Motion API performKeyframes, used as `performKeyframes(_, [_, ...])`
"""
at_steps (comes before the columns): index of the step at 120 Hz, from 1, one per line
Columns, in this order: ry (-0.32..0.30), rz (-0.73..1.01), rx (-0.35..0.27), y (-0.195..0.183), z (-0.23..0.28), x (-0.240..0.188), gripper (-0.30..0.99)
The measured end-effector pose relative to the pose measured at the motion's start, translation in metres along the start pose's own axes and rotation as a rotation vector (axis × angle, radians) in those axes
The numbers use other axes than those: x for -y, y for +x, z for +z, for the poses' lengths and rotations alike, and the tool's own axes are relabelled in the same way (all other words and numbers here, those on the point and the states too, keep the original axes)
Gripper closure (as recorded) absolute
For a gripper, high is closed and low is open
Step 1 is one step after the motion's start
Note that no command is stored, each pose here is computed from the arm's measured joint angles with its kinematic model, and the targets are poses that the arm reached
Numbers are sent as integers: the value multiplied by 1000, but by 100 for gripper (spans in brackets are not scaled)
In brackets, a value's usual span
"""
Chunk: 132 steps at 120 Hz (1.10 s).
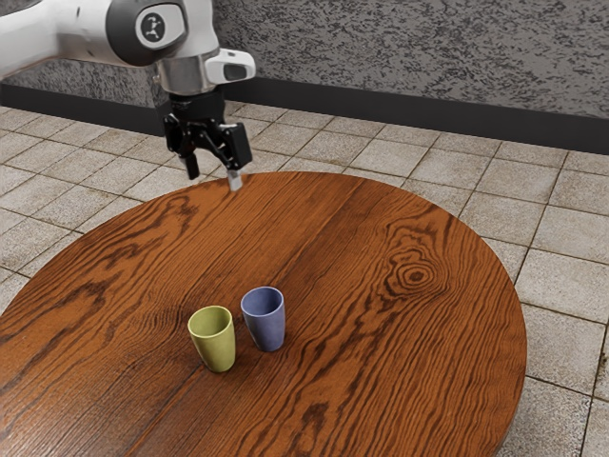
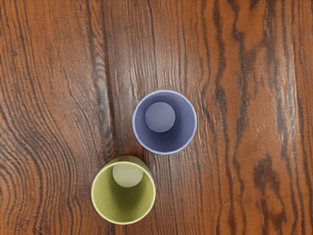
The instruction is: Place the left cup onto the right cup
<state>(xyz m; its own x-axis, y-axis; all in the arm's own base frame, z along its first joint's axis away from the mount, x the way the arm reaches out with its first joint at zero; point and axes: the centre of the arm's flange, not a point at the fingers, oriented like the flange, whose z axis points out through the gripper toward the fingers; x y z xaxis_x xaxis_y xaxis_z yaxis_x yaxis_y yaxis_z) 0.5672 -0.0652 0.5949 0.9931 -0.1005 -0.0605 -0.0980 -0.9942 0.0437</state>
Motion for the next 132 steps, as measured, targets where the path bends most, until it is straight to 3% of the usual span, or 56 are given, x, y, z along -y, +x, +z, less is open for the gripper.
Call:
performKeyframes(64, [-9, -23, 19, -12, 28, 8, 0])
performKeyframes(94, [-10, -38, 63, -18, 70, 12, 0])
performKeyframes(132, [-24, -54, 74, -25, 116, 14, 0])
